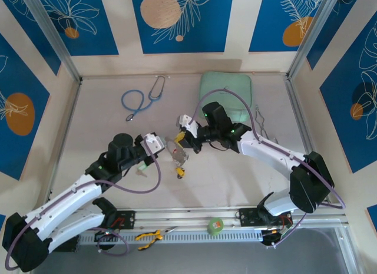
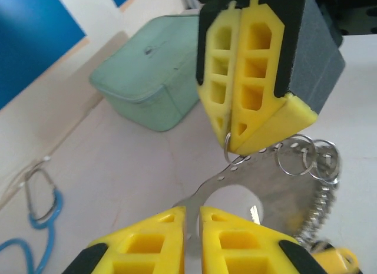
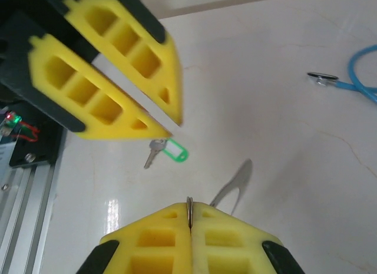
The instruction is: Put the keys on the keyring
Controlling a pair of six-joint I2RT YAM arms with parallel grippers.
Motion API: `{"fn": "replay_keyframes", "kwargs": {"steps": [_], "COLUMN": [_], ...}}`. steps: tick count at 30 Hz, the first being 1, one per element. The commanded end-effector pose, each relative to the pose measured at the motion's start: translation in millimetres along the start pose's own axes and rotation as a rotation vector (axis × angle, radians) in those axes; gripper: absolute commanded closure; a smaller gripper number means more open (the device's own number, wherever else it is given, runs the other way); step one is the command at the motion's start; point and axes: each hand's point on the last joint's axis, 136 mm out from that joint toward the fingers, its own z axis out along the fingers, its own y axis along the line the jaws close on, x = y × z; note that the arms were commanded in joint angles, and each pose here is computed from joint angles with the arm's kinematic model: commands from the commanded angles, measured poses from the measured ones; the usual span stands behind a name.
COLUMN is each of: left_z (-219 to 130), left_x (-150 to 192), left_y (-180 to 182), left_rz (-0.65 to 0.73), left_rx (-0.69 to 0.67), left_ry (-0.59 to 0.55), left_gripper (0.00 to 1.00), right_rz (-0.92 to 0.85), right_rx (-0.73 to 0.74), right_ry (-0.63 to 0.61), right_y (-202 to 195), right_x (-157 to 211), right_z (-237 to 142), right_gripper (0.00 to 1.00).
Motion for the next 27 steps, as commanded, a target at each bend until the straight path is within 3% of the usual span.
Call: {"fn": "replay_keyframes", "kwargs": {"steps": [1,13,27], "left_z": [3,8,13], "left_x": [-7,-3,-6], "left_y": [-18,-57,-58], "left_rz": [0.05,-0.055,-0.096], "left_rx": [0.113,0.328,0.34], "left_ry": [-0.06,-0.122,-0.145], "left_gripper": [0.85,0.8,0.8], "right_rz": [-0.119,-0.191,-0.225], "right_rx": [-0.082,-0.14,-0.177], "right_ry": [-0.071,-0.087,-0.066], "right_y": [20,40,55], "right_x": [-10,-4,-1], "right_z": [-10,-17,-10], "right_gripper": [1.0,1.0,1.0]}}
